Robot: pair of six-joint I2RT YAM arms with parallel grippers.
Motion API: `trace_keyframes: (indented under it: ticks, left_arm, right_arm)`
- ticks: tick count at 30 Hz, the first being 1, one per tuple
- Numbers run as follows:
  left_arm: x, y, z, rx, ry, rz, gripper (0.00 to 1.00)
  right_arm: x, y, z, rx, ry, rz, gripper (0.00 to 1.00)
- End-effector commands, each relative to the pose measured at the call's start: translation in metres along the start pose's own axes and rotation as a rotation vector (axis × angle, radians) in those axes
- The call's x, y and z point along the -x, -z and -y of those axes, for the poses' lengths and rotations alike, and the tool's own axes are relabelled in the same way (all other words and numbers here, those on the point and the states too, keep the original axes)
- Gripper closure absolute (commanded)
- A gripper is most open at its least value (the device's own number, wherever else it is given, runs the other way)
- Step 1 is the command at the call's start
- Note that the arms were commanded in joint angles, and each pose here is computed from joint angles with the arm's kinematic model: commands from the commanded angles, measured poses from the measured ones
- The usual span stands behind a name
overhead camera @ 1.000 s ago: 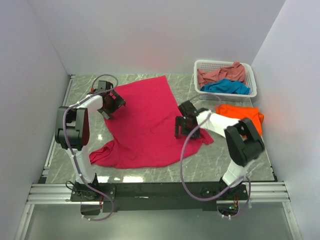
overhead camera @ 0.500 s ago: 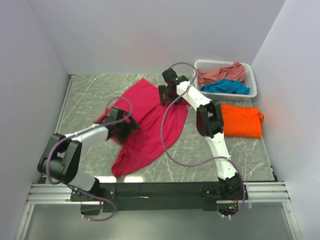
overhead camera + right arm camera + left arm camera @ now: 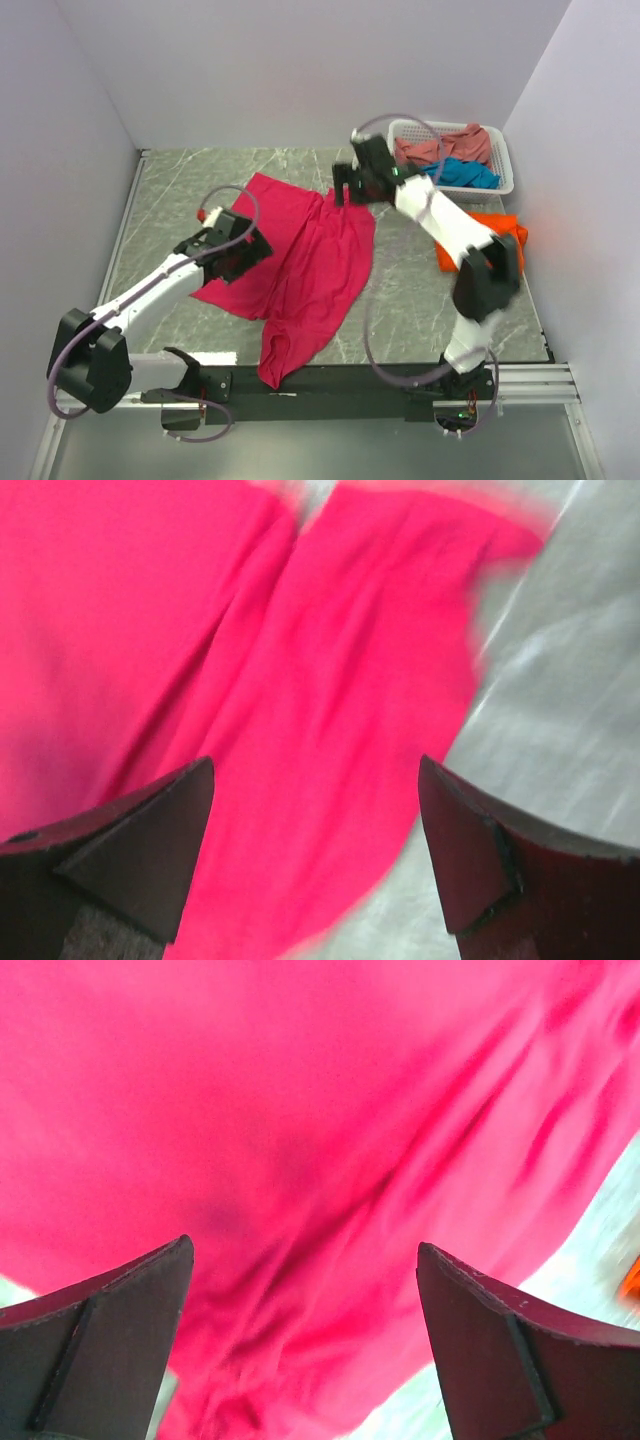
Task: Fold and stack the t-shirts
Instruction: Flatten the tshirt out
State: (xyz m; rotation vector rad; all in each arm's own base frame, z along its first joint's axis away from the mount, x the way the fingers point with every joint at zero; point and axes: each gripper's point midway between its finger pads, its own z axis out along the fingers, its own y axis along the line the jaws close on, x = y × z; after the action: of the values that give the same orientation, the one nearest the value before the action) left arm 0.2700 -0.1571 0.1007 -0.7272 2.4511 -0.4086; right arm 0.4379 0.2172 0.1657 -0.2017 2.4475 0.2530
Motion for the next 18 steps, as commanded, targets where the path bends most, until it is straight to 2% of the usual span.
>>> trace_keyframes:
  ticks: [1, 5, 8, 12, 18]
  left_arm:
    - [0.041, -0.006, -0.021, 0.078, 0.057, 0.103, 0.00]
    - [0.045, -0.028, -0.040, 0.087, 0.097, 0.030, 0.01]
    - [0.039, -0.041, -0.052, 0.099, 0.106, -0.002, 0.01]
    - [0.030, -0.053, -0.068, 0.146, 0.108, -0.021, 0.00]
    - [0.031, -0.067, -0.094, 0.211, 0.157, -0.038, 0.01]
  right_arm:
    - [-0.068, 0.038, -0.069, 0.216, -0.015, -0.001, 0.11]
    - [-0.171, 0.052, -0.105, 0.310, -0.058, -0.153, 0.11]
    - [-0.212, 0.058, -0.131, 0.374, -0.036, -0.237, 0.11]
    - [-0.234, 0.043, -0.128, 0.335, -0.061, -0.287, 0.11]
    - [-0.248, 0.002, -0.093, 0.180, -0.076, -0.372, 0.11]
